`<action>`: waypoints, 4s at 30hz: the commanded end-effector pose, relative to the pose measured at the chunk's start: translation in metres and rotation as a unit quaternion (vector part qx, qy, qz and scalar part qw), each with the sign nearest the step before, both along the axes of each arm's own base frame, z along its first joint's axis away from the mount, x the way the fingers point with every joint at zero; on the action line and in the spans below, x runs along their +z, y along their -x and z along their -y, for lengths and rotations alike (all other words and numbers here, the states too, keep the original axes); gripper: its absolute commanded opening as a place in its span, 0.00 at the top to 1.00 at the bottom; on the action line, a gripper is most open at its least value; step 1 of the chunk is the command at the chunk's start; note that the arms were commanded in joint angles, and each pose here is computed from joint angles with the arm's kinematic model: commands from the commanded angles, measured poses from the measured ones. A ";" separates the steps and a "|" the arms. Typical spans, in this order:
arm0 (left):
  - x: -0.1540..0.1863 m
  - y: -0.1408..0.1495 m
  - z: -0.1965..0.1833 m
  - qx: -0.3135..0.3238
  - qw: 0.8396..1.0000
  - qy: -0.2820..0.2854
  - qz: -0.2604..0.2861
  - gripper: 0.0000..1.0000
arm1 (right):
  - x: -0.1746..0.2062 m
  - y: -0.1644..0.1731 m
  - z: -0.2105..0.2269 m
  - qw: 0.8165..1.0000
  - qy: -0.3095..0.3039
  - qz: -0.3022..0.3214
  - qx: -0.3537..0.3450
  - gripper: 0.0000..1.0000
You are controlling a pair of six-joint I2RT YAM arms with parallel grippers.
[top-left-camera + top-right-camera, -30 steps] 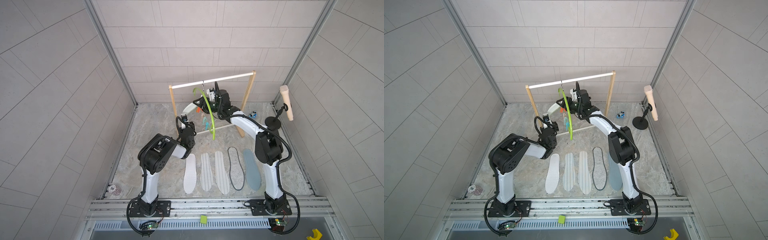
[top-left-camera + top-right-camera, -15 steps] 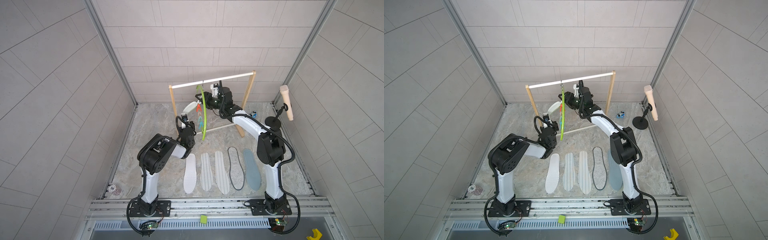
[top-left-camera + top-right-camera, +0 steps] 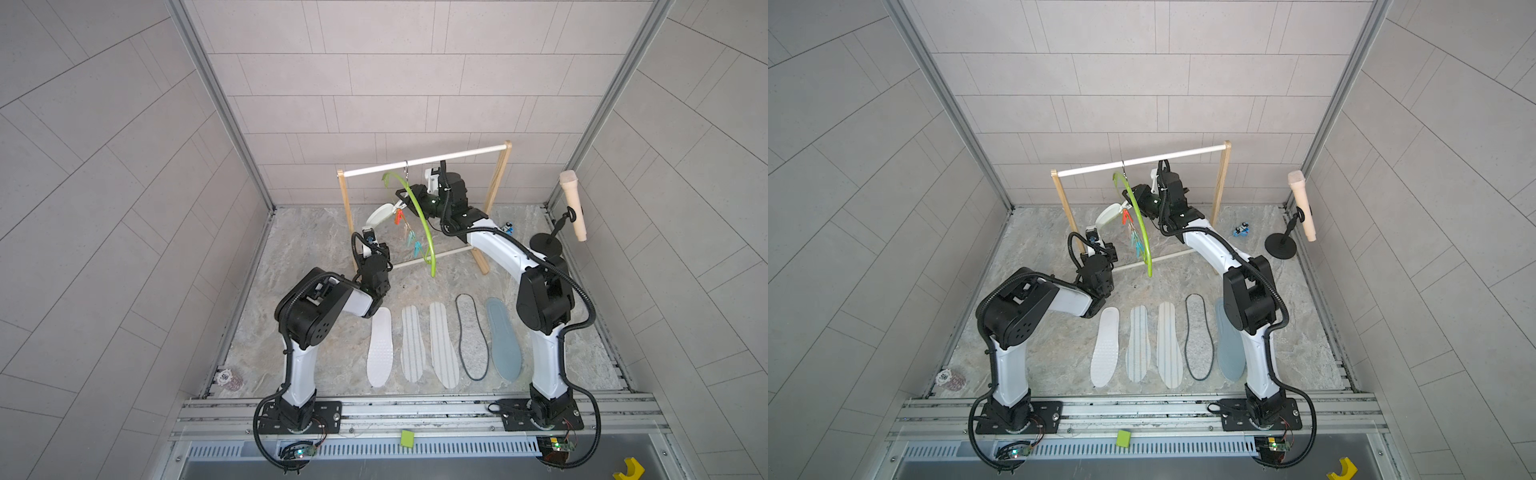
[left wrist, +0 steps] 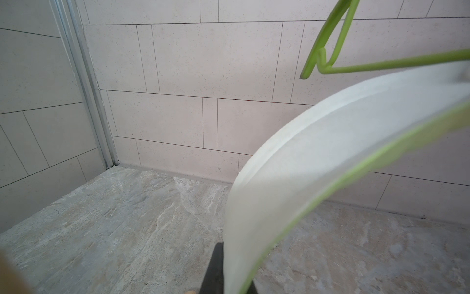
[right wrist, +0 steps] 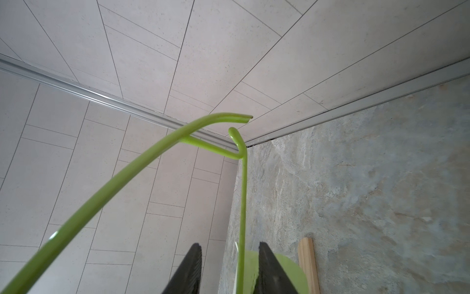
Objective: Take the shoe insoles off the hanger
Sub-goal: Open the clamp at the hanger, then place the insole at the center of the board.
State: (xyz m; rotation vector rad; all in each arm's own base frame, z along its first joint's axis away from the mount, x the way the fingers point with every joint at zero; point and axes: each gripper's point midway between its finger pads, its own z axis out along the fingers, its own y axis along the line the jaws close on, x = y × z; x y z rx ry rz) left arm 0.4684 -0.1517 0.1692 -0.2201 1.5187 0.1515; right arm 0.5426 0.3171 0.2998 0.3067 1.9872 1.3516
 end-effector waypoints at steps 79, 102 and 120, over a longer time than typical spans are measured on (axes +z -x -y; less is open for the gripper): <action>0.026 0.104 0.064 -0.143 0.982 0.124 -0.021 1.00 | -0.012 0.072 0.130 0.990 0.041 -0.080 -0.111 0.19; 0.152 0.215 0.062 -0.356 0.878 0.289 -0.134 1.00 | 0.126 0.310 0.194 0.989 0.079 0.117 -0.046 0.36; 0.192 0.216 0.076 -0.346 0.914 0.147 -0.155 1.00 | 0.161 0.327 0.023 0.971 0.156 0.146 0.111 0.35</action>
